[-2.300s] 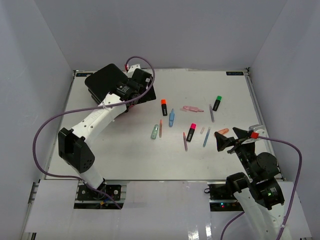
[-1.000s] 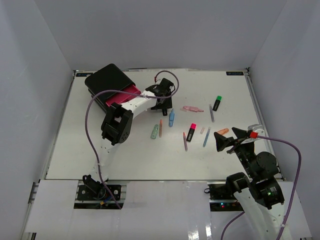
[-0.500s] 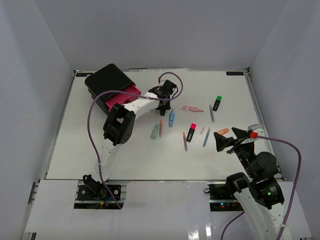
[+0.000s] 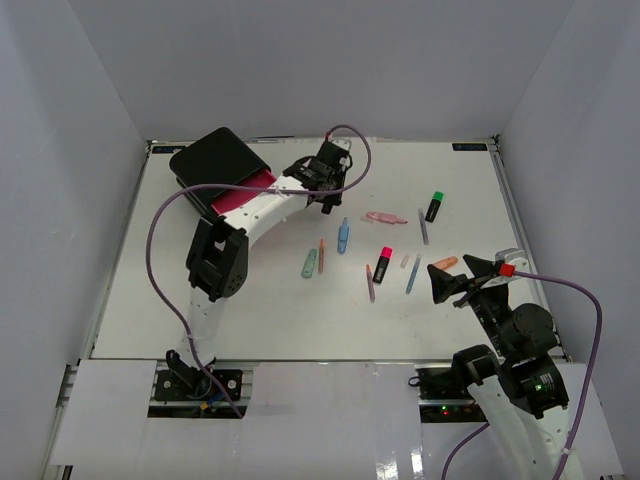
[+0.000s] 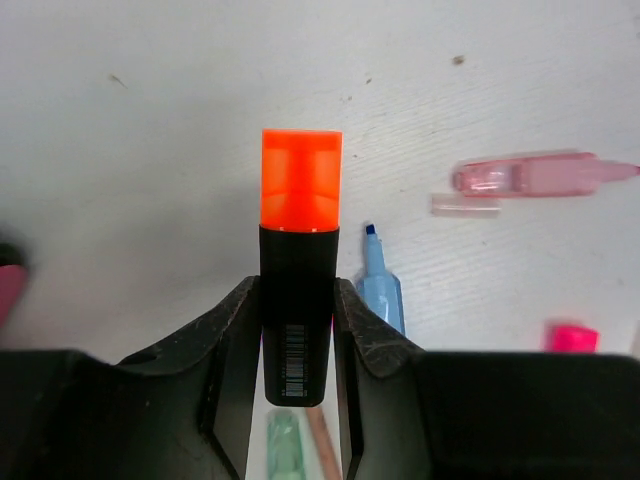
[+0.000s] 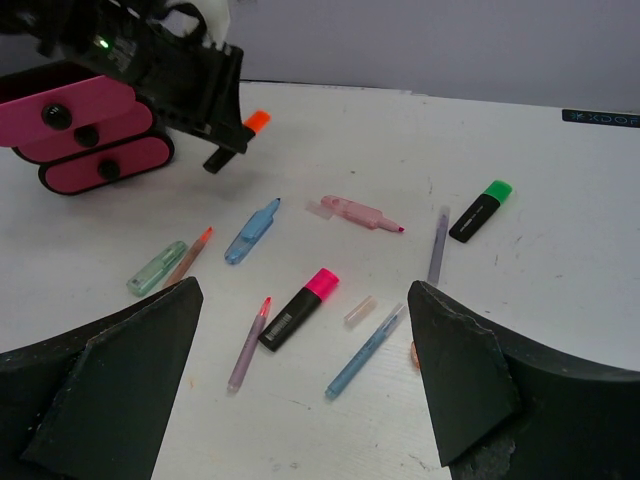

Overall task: Sort the stationery into containers
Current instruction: Pick up the pen from the center of the board, then place the pen in the drawer.

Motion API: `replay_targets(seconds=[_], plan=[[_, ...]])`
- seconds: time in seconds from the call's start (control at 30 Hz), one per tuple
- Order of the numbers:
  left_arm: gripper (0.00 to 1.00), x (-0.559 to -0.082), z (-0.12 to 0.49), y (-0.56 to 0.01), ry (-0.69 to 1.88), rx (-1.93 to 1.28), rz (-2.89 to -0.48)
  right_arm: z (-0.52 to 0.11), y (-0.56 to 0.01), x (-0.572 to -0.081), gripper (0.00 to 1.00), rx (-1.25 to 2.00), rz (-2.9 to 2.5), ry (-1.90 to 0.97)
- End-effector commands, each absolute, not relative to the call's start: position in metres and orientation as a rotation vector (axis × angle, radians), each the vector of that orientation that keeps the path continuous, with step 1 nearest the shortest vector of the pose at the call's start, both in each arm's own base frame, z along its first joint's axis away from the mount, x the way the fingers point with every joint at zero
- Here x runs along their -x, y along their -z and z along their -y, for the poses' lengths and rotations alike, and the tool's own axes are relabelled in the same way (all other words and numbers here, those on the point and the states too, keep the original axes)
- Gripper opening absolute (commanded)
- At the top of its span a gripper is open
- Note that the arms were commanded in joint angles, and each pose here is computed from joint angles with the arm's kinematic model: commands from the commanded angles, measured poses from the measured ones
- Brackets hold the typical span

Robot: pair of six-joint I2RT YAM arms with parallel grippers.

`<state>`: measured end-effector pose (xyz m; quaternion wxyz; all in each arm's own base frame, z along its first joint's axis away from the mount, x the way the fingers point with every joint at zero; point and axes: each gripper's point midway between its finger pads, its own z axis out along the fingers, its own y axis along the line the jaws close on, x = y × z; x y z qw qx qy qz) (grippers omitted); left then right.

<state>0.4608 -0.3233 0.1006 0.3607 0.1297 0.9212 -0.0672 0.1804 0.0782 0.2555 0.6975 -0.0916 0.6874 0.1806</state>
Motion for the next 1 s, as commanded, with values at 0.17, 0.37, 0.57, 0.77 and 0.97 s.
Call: replay_targets(seconds=[0.17,0.37,0.57,0.77,0.97], plan=[[0.24,-0.424,0.241,-0.282,-0.059,-0.538,-2.028,-0.081,-0.269,-0.180,0.90,0.222,-1.476,-0.410],[0.25,-0.409,0.166,-0.266,-0.289,-0.601,-2.047,-0.081,-0.270,-0.180,0.90,0.222,-1.473,-0.410],[0.28,-0.404,0.114,-0.251,-0.327,-0.532,-2.056,-0.082,-0.269,-0.180,0.90,0.228,-1.474,-0.414],[0.28,-0.415,0.101,-0.253,-0.376,-0.542,-1.996,-0.082,-0.268,-0.180,0.90,0.231,-1.478,-0.415],[0.29,-0.427,0.102,-0.264,-0.402,-0.578,-1.928,-0.082,-0.268,-0.180,0.90,0.230,-1.478,-0.417]])
